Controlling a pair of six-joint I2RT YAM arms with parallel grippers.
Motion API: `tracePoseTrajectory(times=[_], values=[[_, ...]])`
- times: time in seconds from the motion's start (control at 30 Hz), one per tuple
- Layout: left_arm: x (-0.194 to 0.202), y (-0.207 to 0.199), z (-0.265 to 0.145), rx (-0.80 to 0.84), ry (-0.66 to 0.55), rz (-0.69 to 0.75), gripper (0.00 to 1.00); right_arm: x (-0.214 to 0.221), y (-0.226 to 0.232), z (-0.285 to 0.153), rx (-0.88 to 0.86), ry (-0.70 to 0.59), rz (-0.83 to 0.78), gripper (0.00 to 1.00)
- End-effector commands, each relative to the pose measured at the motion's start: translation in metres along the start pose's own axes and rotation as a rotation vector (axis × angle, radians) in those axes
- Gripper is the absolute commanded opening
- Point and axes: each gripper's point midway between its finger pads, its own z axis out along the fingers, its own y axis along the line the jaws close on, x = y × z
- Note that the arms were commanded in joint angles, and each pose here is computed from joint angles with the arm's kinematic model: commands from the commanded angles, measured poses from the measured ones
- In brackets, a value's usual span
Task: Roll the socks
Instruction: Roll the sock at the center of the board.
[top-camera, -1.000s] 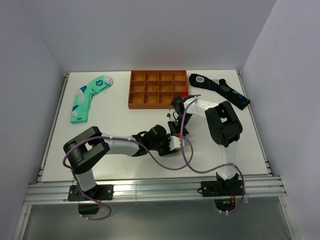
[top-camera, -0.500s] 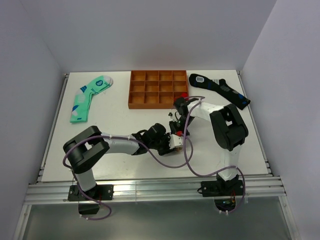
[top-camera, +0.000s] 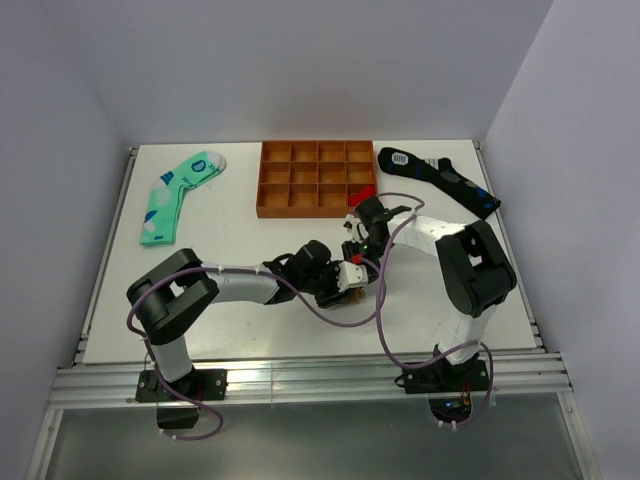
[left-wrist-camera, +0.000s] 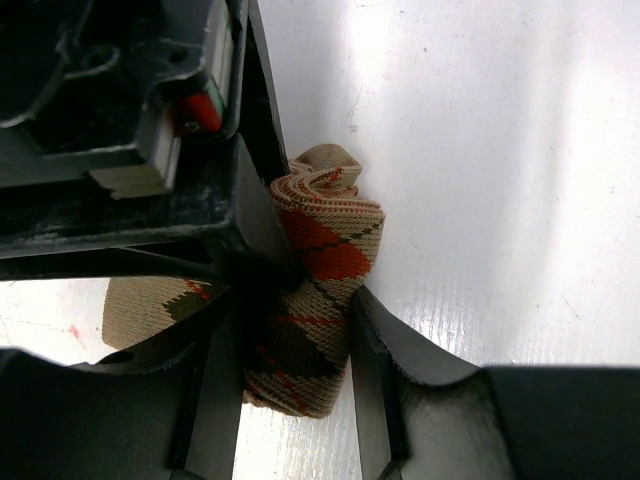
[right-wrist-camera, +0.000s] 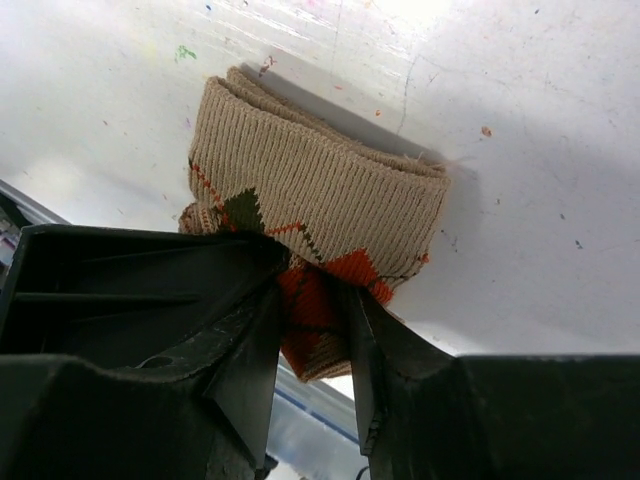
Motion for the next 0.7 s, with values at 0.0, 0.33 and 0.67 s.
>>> tracePoseTrajectory(times=[0.0,0.33,0.67], values=[[0.064,-0.066,-0.002,0.242,0.202,-0.159,0.00,-0.045,-0.012,0.000,0.061,-0.212,-0.057,0.40],[0.060,-0.072,-0.005,0.298,0.207,-0.192,0.00,-0.055,-0.005,-0.026,-0.006,-0.372,-0.022,0.43],[0.061,-0.077,-0.004,0.342,0.225,-0.220,0.00,-0.067,0.006,-0.061,-0.067,-0.516,-0.001,0.46]])
